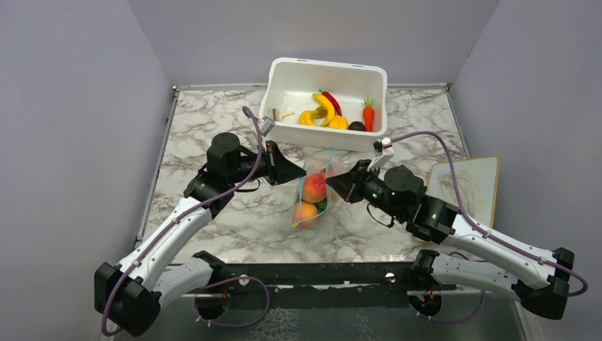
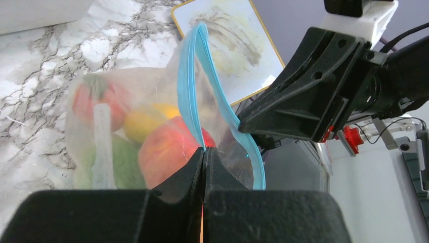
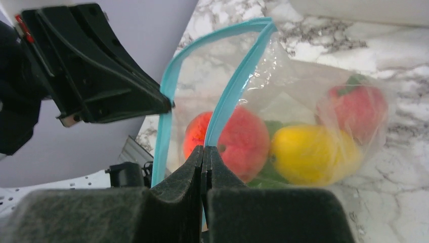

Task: Place the food in the zip-top bag and seal the zipper
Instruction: Adjust the zipper food storage bag at the center of the board.

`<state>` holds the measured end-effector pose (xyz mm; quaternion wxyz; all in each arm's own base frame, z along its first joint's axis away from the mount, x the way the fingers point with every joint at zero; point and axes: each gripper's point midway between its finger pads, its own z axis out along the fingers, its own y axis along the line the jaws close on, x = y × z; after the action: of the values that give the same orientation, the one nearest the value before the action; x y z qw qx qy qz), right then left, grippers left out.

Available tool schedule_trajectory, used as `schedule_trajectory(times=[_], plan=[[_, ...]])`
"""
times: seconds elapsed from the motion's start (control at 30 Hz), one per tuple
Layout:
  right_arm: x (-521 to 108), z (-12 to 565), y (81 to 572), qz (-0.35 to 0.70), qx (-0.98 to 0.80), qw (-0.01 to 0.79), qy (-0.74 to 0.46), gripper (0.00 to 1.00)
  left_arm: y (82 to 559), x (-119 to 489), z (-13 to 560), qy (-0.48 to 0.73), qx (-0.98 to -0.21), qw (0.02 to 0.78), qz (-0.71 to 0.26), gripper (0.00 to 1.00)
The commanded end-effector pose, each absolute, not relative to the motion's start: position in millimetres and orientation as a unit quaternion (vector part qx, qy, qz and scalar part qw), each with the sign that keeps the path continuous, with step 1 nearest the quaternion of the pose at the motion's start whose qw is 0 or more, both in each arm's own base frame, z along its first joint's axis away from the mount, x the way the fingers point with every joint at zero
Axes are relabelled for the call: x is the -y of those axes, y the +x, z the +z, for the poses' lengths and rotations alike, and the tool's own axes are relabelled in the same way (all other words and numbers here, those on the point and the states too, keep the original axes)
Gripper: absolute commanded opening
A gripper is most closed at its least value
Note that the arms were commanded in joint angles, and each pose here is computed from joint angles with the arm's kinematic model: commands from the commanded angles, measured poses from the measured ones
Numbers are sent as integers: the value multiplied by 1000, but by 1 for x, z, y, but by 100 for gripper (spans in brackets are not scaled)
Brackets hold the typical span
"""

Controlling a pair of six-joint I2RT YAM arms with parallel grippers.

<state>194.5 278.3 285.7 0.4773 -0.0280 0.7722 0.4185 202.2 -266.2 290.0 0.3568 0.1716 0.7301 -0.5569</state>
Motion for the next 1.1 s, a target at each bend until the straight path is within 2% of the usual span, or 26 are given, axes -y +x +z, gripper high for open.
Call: schedule_trajectory(times=[0.0, 0.13, 0.2, 0.33, 0.5, 0.6, 0.77, 1.07], plan=[[-273, 264, 186, 434, -780, 451, 9, 1, 209, 270, 284, 196, -723, 373, -548, 0], [-268, 271, 192, 416, -760, 499, -34, 3, 213, 275, 283, 197, -721, 365, -556, 0], [-266, 271, 194, 386, -760, 517, -78, 16, 216, 276, 285, 202, -718, 371, -554, 0], [-251, 274, 195, 312, -767, 537, -159, 36, 220, 278, 290, 220, -713, 377, -548, 0], [-248, 297, 179, 292, -711, 569, -294, 52, 226, 282, 290, 226, -716, 376, -543, 0], [-255, 305, 165, 296, -671, 567, -375, 56, 228, 284, 290, 226, -715, 373, -547, 0], [-286, 299, 140, 338, -617, 521, -483, 58, 232, 286, 291, 222, -714, 372, -550, 0], [-329, 279, 134, 374, -583, 472, -545, 58, 231, 287, 296, 223, -712, 373, -553, 0]])
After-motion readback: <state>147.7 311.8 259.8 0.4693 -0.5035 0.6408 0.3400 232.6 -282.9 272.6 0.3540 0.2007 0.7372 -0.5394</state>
